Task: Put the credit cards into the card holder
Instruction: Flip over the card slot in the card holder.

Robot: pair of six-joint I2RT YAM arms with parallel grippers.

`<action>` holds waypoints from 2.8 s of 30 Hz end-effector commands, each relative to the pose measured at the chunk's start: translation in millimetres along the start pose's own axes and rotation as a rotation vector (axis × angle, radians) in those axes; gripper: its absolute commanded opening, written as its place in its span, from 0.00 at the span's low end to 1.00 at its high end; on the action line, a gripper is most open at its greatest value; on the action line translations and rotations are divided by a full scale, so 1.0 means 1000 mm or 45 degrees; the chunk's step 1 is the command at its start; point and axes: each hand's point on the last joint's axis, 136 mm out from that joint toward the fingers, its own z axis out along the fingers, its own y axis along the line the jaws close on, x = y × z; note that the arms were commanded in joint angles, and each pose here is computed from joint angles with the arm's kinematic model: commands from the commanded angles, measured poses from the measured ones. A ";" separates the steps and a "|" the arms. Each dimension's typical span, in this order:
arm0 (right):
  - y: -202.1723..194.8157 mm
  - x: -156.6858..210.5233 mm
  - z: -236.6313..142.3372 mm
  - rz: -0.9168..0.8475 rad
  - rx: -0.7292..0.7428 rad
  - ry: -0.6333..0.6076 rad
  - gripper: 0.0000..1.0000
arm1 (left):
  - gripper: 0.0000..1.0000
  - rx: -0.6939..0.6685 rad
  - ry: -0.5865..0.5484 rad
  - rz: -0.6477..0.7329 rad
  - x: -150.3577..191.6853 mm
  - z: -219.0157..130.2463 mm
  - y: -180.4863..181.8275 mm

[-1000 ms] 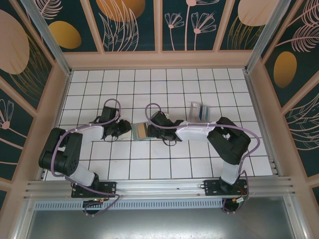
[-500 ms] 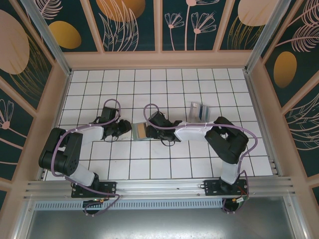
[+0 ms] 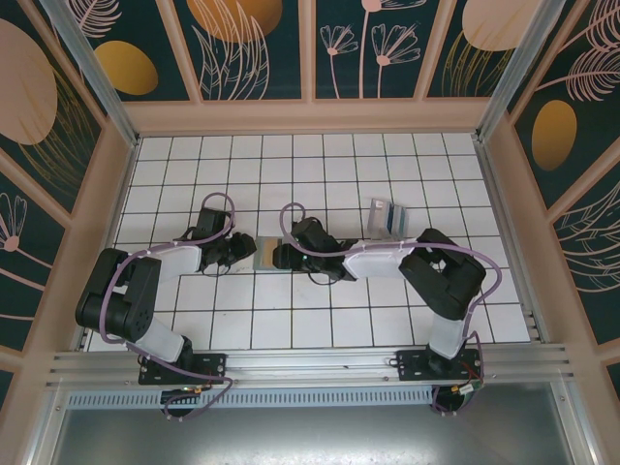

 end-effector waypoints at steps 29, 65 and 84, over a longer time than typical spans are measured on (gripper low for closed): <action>-0.041 -0.014 -0.051 0.266 -0.028 -0.103 0.72 | 0.31 0.062 0.067 -0.023 0.008 0.011 -0.006; -0.032 -0.007 -0.018 0.244 -0.136 0.032 0.48 | 0.33 0.065 0.067 -0.032 0.009 0.010 -0.005; 0.023 -0.034 -0.002 0.041 -0.308 -0.001 0.51 | 0.32 0.370 0.057 -0.341 0.002 0.000 -0.014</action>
